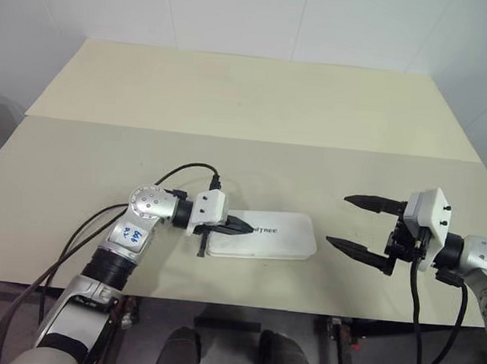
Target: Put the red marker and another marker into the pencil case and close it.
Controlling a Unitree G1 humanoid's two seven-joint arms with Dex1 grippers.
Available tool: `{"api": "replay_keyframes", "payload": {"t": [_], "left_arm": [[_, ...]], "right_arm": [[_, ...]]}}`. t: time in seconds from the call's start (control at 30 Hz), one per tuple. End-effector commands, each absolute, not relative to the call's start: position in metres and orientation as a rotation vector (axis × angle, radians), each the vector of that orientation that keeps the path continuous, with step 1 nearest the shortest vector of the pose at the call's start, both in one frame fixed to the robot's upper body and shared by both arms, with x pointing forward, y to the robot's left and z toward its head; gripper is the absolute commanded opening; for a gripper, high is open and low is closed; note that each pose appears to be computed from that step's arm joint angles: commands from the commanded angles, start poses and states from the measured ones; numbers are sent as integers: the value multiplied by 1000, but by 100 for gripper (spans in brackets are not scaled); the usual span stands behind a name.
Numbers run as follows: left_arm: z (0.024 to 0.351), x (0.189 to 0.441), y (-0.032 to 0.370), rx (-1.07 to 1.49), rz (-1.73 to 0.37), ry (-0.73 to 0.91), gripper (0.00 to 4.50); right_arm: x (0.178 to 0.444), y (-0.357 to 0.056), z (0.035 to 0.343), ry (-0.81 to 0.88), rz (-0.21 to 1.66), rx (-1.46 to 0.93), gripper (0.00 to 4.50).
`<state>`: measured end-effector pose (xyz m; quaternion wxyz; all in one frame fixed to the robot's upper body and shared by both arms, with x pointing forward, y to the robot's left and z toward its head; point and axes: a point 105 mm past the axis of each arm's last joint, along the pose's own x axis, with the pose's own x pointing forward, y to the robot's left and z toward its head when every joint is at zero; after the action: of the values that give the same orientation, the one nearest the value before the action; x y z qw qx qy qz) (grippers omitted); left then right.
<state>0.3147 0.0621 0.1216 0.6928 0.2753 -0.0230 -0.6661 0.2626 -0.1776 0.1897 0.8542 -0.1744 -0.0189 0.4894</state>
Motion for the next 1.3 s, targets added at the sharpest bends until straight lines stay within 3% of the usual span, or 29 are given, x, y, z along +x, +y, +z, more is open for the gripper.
{"api": "replay_keyframes", "payload": {"t": [0.03,0.63,0.8,0.97,1.17,1.3], "left_arm": [[111,314,52,646,-1488,-1,2],[110,304,41,670,-1575,51,2],[146,315,45,409,-1469,-62,2],[183,300,68,240,-1485,-239,2],[182,286,111,222,-1448,-169,2],[179,280,147,259,-1326,-126,91]], "right_arm": [[260,-171,200,-99,1039,-367,450],[255,-177,175,-124,1015,-342,450],[254,-176,172,-122,1016,-327,450],[257,-173,173,-125,1016,-307,450],[260,-169,175,-114,1039,-300,450],[265,-168,182,-123,1045,-304,450]]}}
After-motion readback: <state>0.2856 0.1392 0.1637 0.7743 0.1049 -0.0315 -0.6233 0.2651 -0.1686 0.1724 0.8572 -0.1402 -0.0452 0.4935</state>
